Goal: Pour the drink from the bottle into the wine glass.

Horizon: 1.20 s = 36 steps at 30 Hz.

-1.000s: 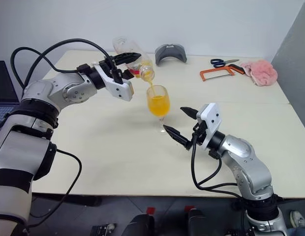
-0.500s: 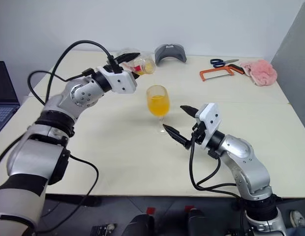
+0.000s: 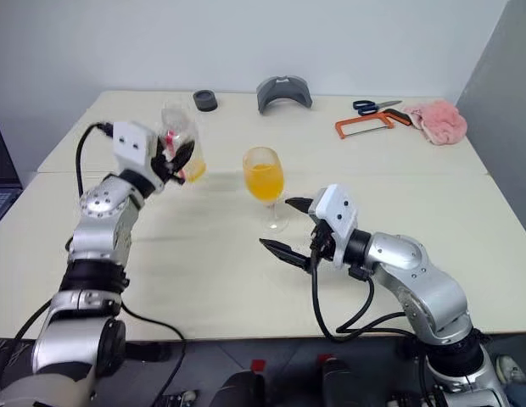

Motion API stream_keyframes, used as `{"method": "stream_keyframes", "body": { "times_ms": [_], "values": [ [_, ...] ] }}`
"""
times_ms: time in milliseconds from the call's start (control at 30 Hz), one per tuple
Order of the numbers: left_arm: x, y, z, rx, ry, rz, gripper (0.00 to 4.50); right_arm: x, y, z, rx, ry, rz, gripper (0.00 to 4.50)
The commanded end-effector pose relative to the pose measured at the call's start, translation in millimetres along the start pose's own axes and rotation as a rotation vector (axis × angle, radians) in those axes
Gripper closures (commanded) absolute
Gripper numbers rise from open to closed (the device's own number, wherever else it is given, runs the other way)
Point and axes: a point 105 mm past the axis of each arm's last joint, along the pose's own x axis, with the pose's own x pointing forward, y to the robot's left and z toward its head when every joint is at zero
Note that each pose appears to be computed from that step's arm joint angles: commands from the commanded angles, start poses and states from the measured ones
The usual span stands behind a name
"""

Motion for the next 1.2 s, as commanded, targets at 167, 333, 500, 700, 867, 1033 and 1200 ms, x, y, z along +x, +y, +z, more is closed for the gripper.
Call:
{"method": "stream_keyframes", "body": {
  "times_ms": [167,333,500,700,867,1033,1200],
  "values": [
    [-25,20,-1,-0.132,0.001,0.065,2.84,19,3,14,-0.036,-0.005,0.026,0.00],
    [-31,22,-18,-0.163,0.037,0.088,2.84,27,5,17,-0.043,-0.009,0.044,0.00],
    [-35,22,-32,-0.176,0.055,0.098,2.84,34,5,22,-0.053,-0.023,0.045,0.00],
    [-38,21,-38,-0.208,0.053,0.106,1.86,33,4,24,-0.056,-0.027,0.035,0.00],
    [-39,18,-38,-0.195,0.051,0.098,0.22,32,4,24,-0.055,-0.024,0.035,0.00],
    [-45,17,-38,-0.147,0.050,0.101,0.02,29,3,18,-0.058,-0.011,0.038,0.00],
    [-63,16,-40,-0.090,0.059,0.119,0.02,13,3,-3,-0.064,-0.031,0.020,0.00]
  ]
}}
